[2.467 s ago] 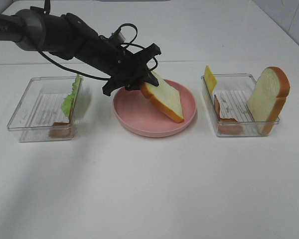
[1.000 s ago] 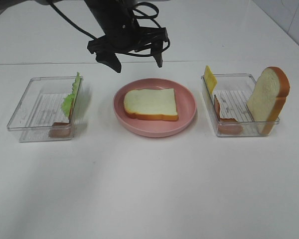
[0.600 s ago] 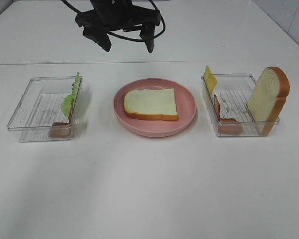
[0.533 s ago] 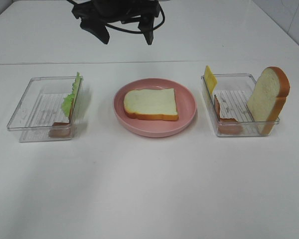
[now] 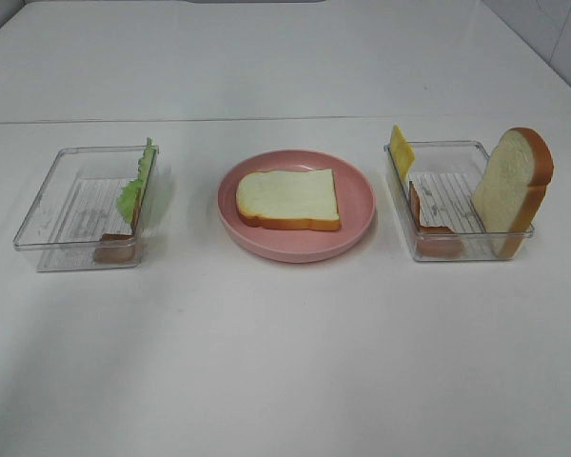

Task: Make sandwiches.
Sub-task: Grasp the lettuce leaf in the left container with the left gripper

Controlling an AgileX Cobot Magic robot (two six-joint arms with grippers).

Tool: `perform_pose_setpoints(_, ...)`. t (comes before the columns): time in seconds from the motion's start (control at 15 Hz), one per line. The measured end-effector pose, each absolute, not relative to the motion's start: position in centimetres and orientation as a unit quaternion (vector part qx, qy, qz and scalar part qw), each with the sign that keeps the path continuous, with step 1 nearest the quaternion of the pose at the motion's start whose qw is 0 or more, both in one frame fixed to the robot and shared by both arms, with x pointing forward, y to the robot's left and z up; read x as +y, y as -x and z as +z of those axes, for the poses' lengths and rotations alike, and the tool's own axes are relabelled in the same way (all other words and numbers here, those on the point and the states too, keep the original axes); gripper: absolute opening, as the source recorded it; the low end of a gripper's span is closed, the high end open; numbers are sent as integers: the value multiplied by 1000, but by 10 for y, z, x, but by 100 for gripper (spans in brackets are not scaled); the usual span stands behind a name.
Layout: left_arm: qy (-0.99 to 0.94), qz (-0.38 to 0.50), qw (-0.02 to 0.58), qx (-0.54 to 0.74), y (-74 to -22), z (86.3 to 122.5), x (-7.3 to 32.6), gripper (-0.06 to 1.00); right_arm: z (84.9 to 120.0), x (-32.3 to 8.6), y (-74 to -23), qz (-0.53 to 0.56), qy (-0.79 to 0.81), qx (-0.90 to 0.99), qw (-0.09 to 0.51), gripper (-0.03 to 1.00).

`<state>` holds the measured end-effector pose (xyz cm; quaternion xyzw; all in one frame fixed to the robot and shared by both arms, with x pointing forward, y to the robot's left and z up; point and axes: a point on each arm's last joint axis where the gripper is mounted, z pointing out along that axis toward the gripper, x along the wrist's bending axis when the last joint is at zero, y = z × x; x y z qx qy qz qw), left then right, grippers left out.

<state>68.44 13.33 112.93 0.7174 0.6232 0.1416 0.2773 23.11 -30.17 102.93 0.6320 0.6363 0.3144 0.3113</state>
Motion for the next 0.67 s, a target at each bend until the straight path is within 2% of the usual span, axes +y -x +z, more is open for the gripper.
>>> perform_pose_setpoints(0.13,-716,135,255,635,-687,1117,145,91,1029,-302,-231,314,-632,636,311,84)
perform_pose_setpoints(0.27,-717,110,204,657,-691,1083,159,91,1029,-302,-231,314,-632,636,311,84)
perform_pose_setpoints(0.67,-721,79,167,668,-698,1046,159,91,1029,-302,-231,314,-632,636,311,84)
